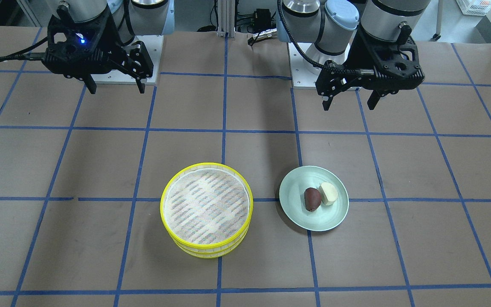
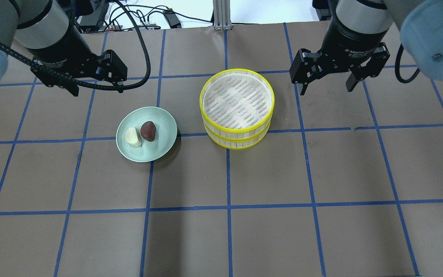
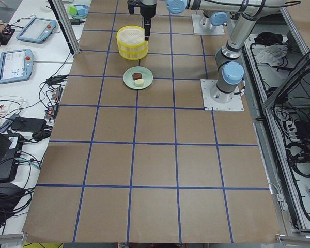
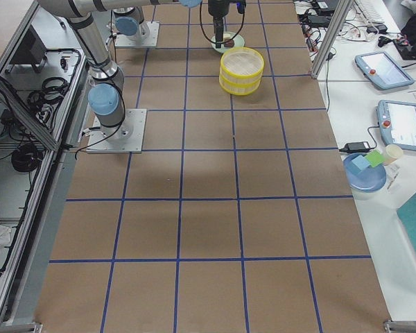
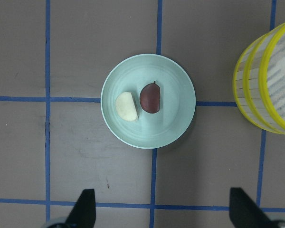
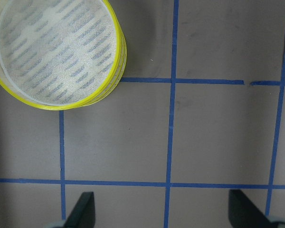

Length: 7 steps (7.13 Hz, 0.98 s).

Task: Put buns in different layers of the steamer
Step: 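Move the right gripper toward the yellow steamer's rim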

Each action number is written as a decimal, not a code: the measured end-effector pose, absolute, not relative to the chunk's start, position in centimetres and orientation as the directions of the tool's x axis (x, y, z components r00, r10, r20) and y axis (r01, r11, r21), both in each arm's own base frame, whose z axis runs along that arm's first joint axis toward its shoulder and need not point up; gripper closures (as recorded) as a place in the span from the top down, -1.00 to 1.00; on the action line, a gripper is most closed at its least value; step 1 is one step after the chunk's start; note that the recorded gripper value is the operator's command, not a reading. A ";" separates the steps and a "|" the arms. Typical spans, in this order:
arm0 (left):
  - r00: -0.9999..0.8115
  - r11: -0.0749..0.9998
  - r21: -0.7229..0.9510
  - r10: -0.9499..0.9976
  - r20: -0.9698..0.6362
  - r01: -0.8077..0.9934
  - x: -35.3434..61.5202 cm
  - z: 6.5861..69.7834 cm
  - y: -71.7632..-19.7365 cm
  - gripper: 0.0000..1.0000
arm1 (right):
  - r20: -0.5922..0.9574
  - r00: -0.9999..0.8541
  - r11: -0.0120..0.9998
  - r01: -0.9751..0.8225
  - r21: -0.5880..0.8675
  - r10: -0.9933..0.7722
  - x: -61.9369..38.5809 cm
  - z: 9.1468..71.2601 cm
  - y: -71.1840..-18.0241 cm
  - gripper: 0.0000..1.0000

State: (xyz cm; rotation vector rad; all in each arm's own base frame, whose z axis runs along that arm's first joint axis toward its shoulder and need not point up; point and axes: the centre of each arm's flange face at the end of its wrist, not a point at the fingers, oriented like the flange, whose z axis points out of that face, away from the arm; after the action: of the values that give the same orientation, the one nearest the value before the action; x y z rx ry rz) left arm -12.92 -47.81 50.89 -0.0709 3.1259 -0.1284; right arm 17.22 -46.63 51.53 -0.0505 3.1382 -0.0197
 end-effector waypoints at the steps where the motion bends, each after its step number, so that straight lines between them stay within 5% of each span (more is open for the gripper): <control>1: -0.999 0.996 -0.081 -0.045 -0.010 -0.045 -12.9 50.8 -47.8 1.00 | -0.003 -1.000 0.999 -0.031 -0.013 -0.031 17.2 51.5 -46.6 0.99; 7: -0.999 0.996 -0.081 -0.046 -0.011 -0.045 -13.0 50.9 -47.7 1.00 | -0.018 -1.000 1.000 -0.007 0.001 -0.007 18.3 46.5 -51.3 0.99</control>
State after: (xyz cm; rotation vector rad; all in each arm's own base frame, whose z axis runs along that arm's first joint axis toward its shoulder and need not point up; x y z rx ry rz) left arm -12.95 -47.67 50.90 -0.0711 3.1252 -0.1264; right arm 18.32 -51.33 46.55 -0.0113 3.1240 0.0013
